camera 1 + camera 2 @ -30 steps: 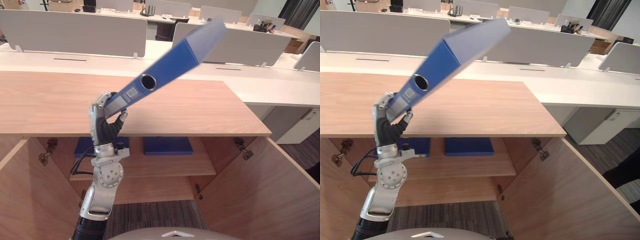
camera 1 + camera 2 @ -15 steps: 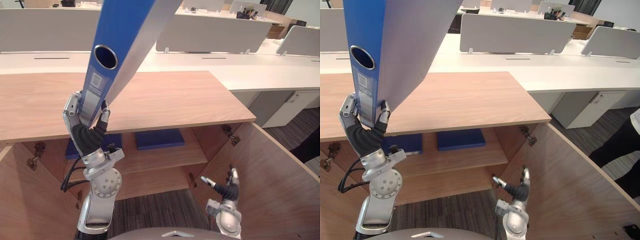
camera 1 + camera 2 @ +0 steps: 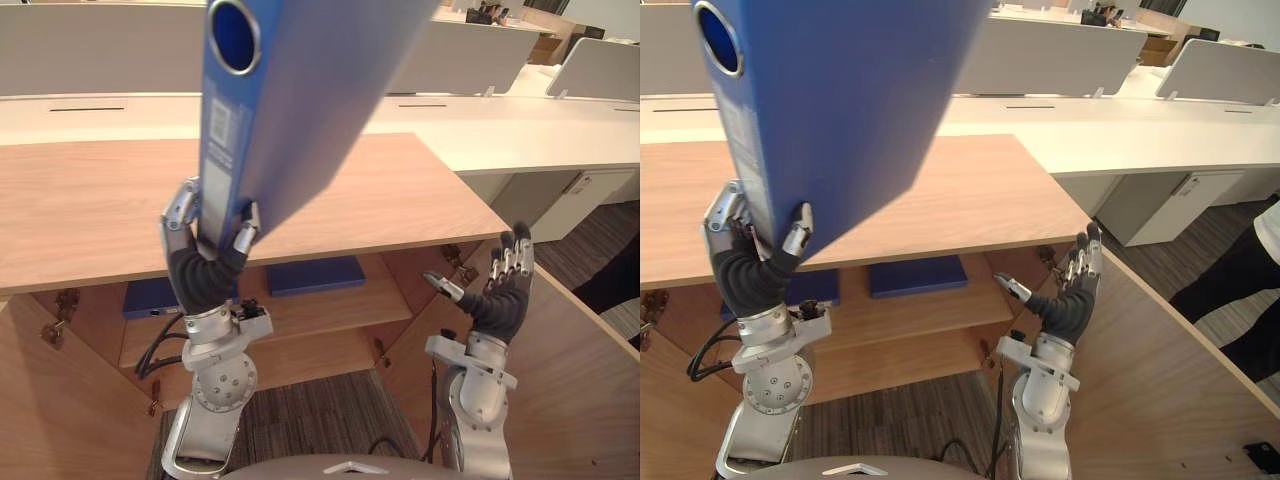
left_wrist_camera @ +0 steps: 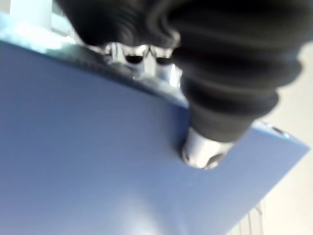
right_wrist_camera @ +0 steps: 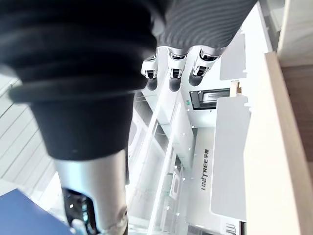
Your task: Walk over to the cabinet, pick up the folder, carry it to the office cabinet, place the folder inside the office cabinet, then close the office cabinet door
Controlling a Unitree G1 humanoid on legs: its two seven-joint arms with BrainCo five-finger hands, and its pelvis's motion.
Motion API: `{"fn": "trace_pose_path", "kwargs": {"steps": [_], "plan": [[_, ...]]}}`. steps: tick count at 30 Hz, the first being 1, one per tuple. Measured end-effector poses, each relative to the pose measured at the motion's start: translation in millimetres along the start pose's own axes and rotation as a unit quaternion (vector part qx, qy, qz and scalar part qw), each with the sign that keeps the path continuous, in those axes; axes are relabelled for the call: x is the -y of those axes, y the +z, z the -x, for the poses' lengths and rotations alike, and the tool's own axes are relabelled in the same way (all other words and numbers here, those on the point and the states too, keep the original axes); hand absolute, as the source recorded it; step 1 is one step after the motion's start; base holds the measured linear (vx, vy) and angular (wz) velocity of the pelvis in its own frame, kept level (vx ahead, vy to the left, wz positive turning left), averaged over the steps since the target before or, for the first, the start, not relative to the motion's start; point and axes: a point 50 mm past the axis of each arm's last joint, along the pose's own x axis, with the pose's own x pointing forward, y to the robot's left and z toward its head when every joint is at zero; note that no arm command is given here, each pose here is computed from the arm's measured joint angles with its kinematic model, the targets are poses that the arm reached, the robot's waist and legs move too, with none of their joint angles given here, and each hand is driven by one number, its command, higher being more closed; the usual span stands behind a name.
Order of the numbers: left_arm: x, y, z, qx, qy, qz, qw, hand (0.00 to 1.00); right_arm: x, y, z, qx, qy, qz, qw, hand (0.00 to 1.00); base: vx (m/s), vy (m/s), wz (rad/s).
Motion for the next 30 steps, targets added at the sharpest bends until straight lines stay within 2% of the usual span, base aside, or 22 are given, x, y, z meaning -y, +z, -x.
{"fn": "trace_pose_path", "kwargs": {"steps": [4, 10, 24, 30], "plan": [[4.9, -1.0, 1.5, -0.018, -0.045, 0.055, 0.997, 1.0, -5.6, 5.5, -12.2, 0.024, 0.04, -0.021, 0.999, 0.0, -0.02, 0.012, 0.09], [4.7, -13.4, 7.5, -0.068, -0.065, 0.103, 0.99, 1.0, 1.8, 7.6, -27.4, 0.036, 0.046, -0.049, 0.997, 0.0, -0.01, 0.006, 0.11], [-8.2, -32.1, 19.0, -0.129, -0.075, 0.098, 0.984, 1.0, 24.1, -15.9, -52.7, -0.007, 0.059, -0.113, 0.992, 0.0, -0.03, 0.006, 0.13], [-6.6, -32.5, 20.4, -0.125, -0.11, 0.096, 0.981, 1.0, 17.9, -11.3, -62.7, 0.007, 0.115, -0.141, 0.983, 0.0, -0.03, 0.005, 0.02]]}}
